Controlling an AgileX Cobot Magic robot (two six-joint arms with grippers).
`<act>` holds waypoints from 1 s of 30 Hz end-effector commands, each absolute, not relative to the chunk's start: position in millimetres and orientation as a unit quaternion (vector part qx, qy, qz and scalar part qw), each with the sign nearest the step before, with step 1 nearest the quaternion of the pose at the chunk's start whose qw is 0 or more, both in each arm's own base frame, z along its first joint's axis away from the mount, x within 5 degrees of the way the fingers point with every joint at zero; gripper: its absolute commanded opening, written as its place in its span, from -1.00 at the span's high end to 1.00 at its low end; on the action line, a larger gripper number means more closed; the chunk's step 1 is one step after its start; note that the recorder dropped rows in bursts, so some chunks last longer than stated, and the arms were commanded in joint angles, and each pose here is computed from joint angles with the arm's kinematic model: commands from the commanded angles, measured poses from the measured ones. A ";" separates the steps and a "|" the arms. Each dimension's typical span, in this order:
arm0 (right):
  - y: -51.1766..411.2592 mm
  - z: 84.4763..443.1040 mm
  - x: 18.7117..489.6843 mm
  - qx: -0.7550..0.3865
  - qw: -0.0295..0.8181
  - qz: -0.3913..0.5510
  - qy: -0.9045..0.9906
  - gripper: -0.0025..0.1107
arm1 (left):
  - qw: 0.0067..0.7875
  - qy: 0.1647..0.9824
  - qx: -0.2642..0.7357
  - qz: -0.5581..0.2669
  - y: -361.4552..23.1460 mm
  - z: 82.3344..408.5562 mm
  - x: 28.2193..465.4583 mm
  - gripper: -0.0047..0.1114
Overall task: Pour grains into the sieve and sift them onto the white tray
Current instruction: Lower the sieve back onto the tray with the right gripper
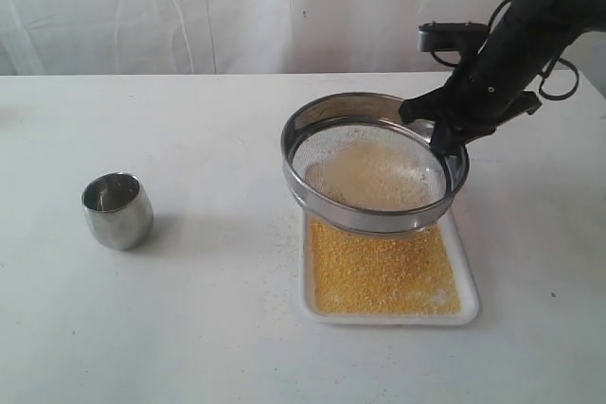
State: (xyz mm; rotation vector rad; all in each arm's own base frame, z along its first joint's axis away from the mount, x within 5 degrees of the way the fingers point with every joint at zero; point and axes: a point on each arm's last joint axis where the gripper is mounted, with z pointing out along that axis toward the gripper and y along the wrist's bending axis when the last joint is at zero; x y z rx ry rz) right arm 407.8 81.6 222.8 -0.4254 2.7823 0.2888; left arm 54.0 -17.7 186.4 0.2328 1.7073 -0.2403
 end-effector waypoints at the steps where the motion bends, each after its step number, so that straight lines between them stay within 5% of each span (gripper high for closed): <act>1: 88.3 226.0 401.8 -0.197 0.140 0.119 0.963 0.96 | 0.646 0.749 0.101 -0.109 -17.8 185.7 53.8 0.92; 15: 83.1 179.8 392.7 -0.110 0.167 0.099 0.975 0.96 | 0.646 0.749 0.101 -0.109 -17.8 185.7 53.8 0.92; 30: 77.5 177.1 393.8 -0.130 0.177 0.064 0.974 0.96 | 0.646 0.749 0.101 -0.109 -17.8 185.7 53.8 0.92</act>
